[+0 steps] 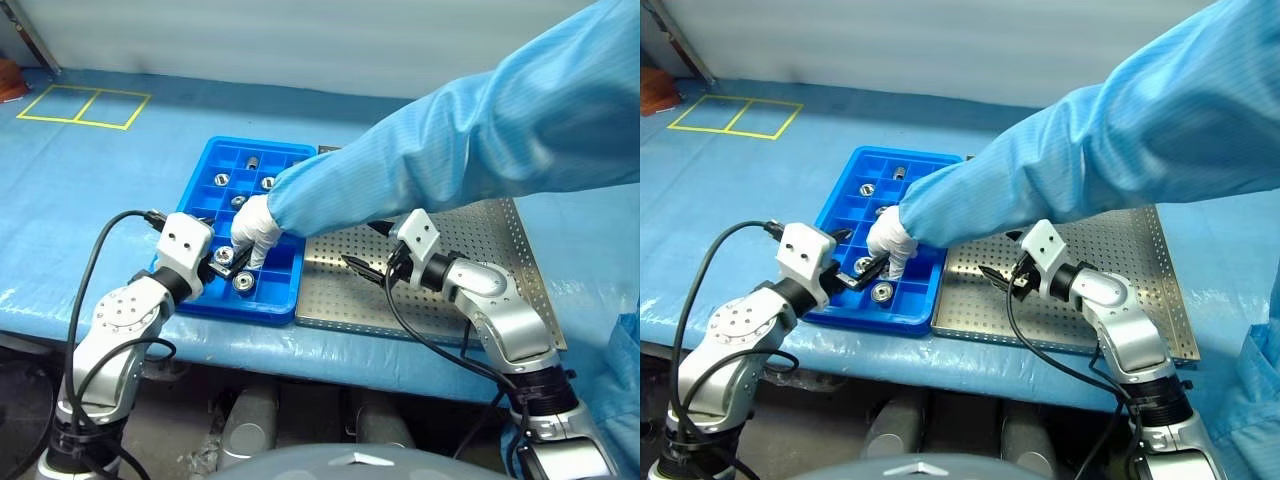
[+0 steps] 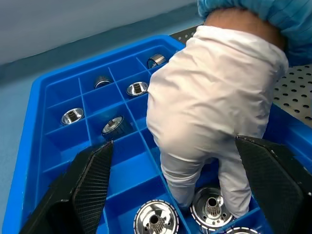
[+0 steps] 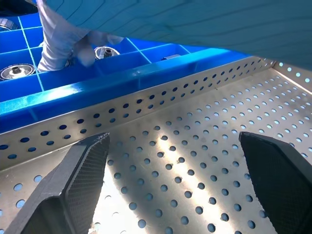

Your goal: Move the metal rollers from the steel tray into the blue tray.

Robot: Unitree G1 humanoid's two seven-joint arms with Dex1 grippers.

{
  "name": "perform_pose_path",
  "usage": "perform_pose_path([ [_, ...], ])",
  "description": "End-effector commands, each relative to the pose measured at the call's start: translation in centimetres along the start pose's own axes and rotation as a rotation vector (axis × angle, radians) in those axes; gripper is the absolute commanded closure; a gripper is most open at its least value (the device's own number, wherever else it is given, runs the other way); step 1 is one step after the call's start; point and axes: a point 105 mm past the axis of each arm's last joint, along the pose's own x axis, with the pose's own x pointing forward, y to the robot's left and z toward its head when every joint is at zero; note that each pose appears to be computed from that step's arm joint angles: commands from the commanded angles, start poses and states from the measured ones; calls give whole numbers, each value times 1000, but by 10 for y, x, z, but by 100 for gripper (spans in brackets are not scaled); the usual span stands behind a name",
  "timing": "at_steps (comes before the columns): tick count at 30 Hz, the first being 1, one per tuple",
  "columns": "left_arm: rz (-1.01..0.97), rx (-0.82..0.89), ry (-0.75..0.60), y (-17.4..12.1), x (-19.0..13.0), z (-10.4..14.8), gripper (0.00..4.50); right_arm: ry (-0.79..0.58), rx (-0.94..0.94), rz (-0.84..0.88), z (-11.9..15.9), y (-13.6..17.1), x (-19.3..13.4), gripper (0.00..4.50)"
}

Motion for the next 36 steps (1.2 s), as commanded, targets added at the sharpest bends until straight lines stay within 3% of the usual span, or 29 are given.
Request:
perform_pose_path([
  [1,27,36,-43,6,-8,15,13,-37,-34,-4,10,-1,1,3],
  [36,133,44,-29,30,-22,13,13,-33,-55,-38,9,-8,5,3],
])
